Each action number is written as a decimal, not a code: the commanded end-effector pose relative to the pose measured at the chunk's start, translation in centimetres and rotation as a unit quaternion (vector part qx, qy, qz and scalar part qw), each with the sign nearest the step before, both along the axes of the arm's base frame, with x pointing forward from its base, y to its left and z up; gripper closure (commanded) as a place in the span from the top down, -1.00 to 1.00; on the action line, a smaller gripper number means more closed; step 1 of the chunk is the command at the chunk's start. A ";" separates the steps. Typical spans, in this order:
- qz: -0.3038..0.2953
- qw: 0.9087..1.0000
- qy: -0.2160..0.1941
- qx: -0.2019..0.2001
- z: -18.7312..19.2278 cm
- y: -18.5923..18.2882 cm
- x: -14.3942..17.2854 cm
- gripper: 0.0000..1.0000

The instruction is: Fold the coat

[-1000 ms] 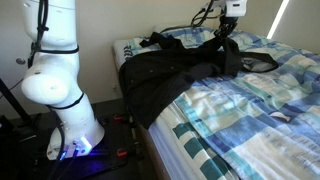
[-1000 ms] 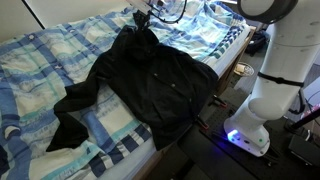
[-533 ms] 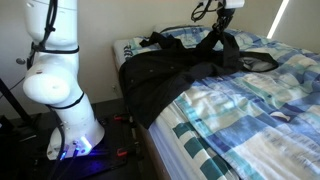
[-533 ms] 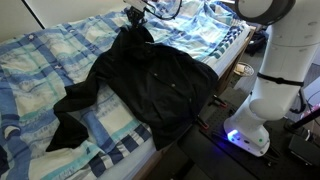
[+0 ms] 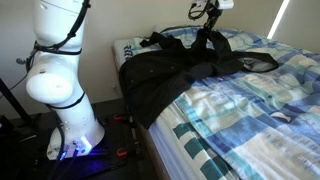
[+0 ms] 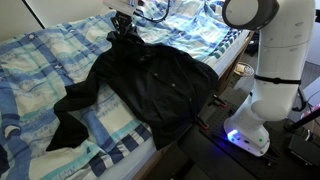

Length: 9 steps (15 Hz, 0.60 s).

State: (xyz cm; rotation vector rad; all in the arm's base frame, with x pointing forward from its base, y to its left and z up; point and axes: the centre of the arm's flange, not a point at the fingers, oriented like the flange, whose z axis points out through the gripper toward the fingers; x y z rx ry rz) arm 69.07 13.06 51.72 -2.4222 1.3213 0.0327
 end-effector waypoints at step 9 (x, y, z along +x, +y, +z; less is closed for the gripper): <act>0.134 0.986 0.093 0.023 -1.8 1.6 2.7 -0.99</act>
